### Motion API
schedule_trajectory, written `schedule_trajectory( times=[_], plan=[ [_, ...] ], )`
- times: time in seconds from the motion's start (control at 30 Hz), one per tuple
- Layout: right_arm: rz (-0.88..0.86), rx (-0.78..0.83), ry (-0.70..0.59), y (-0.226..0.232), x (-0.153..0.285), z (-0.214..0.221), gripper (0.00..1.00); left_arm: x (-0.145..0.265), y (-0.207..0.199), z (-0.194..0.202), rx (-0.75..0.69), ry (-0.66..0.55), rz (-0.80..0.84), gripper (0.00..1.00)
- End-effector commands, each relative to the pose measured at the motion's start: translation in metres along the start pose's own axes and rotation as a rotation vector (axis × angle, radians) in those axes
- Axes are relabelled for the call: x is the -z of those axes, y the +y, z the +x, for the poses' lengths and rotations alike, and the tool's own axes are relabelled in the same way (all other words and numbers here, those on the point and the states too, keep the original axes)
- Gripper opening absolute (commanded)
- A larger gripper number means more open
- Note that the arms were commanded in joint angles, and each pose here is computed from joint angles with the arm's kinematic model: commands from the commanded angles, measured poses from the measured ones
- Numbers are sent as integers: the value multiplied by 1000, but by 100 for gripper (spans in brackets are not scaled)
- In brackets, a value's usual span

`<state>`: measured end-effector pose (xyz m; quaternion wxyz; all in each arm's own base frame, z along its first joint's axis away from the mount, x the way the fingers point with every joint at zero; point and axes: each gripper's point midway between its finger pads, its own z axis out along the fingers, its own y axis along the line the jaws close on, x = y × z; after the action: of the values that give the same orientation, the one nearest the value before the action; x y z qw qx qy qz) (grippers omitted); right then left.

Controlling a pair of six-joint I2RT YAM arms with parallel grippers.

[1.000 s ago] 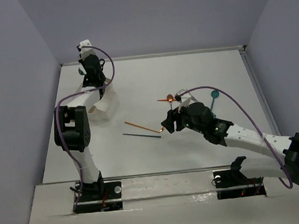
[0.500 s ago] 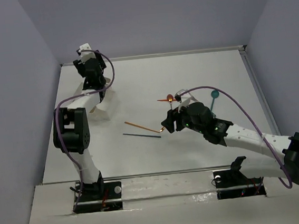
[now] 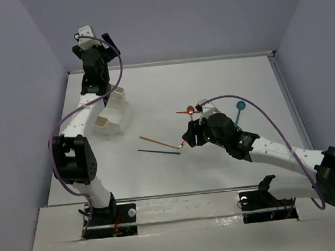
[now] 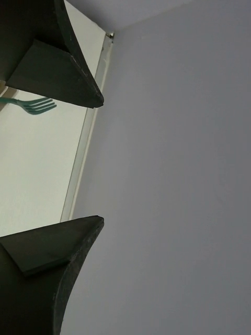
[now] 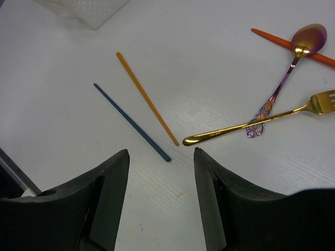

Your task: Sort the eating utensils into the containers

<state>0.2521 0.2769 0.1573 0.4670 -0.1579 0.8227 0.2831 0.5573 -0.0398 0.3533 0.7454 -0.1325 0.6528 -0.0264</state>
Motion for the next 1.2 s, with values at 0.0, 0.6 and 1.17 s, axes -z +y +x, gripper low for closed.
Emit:
schedule_trajectory(
  times=[0.0,0.6,1.17],
  plan=[
    [58,-38,-49,-5,-1,-28,54,23,-45,-62,131,-53,180,84],
    [465,-212,141,-176,-10,-16,41,229,-129,-21,345,274,617,81],
    [521,-234,335,-250,0,13,59,310,-83,49,107,444,721,84]
  ],
)
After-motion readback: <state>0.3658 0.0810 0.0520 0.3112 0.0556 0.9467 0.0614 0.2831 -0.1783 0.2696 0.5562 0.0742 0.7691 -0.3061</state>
